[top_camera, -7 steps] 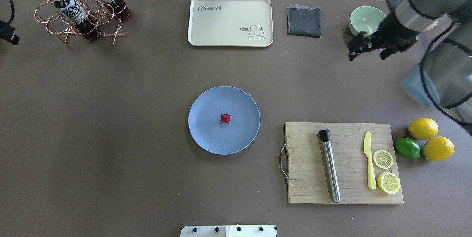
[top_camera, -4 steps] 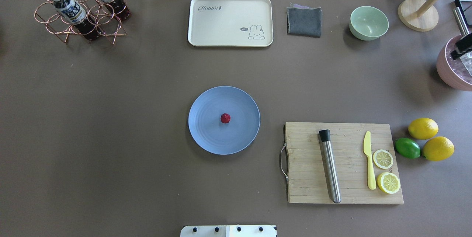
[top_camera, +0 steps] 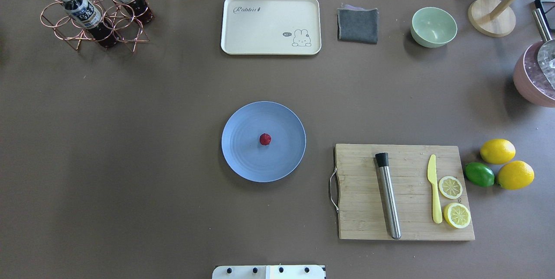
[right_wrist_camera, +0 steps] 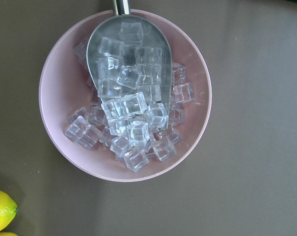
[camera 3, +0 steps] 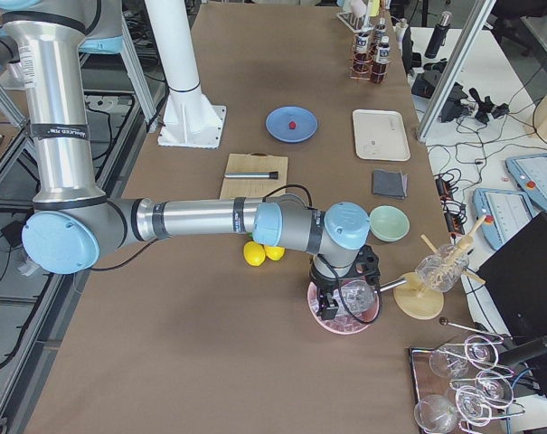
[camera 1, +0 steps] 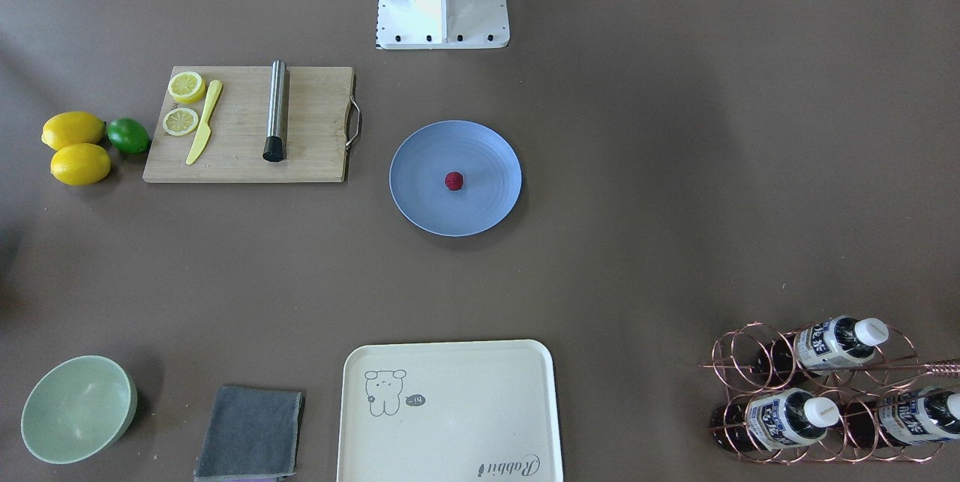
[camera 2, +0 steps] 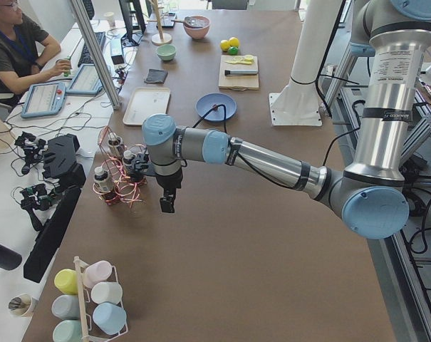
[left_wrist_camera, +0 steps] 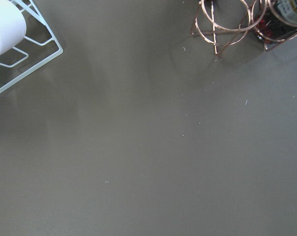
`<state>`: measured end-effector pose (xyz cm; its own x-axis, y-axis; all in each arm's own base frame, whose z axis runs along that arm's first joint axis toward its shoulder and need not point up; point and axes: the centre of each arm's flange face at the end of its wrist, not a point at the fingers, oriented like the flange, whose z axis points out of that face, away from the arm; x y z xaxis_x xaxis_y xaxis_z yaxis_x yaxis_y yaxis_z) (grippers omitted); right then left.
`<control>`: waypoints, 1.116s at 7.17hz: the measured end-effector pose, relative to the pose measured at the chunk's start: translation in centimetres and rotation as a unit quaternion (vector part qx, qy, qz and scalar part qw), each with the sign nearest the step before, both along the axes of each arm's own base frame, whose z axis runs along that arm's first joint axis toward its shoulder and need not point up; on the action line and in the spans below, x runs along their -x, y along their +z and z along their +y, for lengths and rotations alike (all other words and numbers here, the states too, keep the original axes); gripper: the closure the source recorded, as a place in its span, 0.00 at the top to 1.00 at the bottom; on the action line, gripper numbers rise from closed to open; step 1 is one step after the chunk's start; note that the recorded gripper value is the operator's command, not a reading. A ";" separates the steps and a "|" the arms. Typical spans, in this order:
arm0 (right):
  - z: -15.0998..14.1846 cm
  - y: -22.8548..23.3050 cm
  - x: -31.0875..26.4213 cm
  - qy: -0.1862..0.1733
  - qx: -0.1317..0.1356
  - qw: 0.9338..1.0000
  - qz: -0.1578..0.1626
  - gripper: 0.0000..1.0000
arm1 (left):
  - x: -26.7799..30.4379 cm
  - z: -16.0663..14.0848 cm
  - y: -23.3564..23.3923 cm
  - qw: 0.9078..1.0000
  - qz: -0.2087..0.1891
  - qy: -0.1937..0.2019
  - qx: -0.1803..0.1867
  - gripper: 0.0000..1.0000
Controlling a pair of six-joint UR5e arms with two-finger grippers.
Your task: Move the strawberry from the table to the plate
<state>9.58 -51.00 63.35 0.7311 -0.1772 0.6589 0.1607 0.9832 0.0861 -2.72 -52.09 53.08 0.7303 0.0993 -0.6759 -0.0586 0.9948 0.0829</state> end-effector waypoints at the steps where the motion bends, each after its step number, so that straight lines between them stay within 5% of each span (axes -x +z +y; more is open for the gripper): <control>1: 0.3 0.3 -0.4 0.003 0.001 1.000 0.001 1.00 | 0.1 0.4 0.9 1.000 -0.002 0.001 0.001 0.97; 5: 0.2 0.1 -0.8 0.006 -0.002 1.000 0.001 1.00 | 0.9 2.8 5.5 0.998 -0.012 -0.006 -0.062 0.97; 8: 0.2 0.1 -0.8 0.008 0.001 1.000 0.001 1.00 | 1.1 3.0 6.2 0.999 -0.018 -0.022 -0.042 0.97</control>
